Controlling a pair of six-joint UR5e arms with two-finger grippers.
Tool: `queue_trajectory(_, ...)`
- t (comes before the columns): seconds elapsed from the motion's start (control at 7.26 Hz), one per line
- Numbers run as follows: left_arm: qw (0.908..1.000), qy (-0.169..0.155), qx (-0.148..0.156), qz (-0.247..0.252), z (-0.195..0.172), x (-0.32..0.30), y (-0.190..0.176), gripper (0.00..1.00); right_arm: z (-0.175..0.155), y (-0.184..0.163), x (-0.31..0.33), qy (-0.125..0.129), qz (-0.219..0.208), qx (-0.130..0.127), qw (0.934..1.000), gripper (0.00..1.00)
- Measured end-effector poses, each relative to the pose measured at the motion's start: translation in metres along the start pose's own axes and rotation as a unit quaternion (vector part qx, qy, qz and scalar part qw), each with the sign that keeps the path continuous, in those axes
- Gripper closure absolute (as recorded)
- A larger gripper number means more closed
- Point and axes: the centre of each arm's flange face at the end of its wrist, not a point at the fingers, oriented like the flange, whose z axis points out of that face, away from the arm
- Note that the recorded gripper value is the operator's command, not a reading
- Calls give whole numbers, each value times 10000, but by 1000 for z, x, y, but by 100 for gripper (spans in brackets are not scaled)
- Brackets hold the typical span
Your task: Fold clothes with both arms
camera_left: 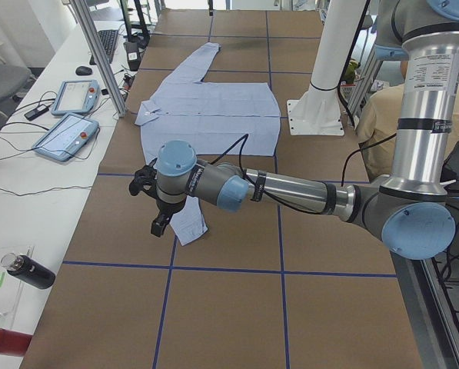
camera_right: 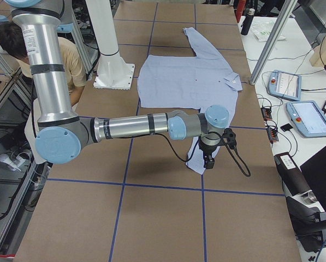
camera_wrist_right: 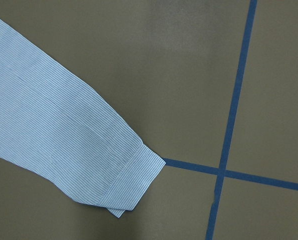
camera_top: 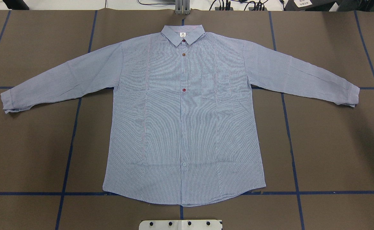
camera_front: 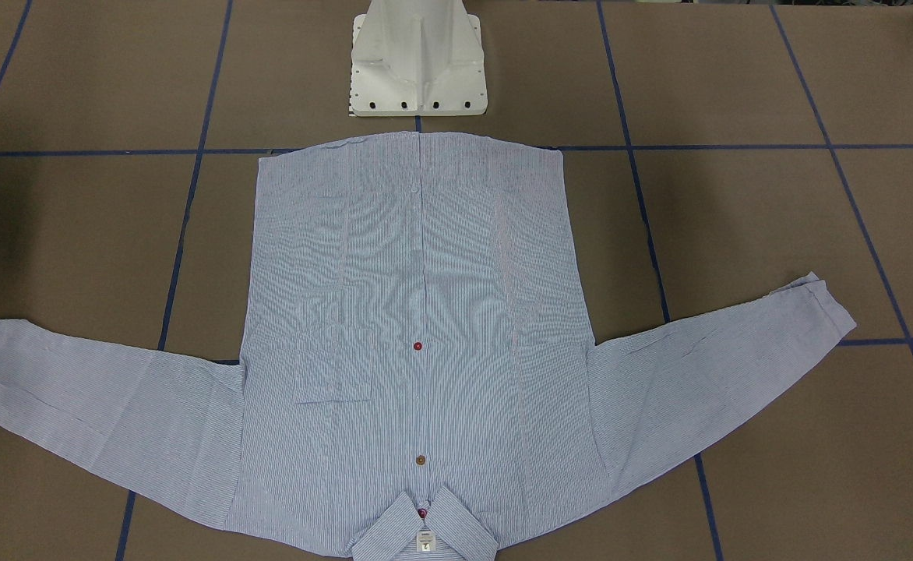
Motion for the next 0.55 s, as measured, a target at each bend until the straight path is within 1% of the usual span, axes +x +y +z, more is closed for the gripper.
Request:
queue_trajectory(0.14, 10000, -3, -2, -2, 0, 0, 0, 1, 8, 4, -2, 4, -33, -53, 10000, 0)
queue_trajectory(0.41, 10000, -2, -5, -6, 0, 0, 1, 1, 39, 7, 3, 2, 6, -264, 9997, 0)
queue_trajectory(0.55, 10000, -5, -13, -16, 1, -1, 1, 1, 54, 9, 6, -81, -57, -281, 9996, 0)
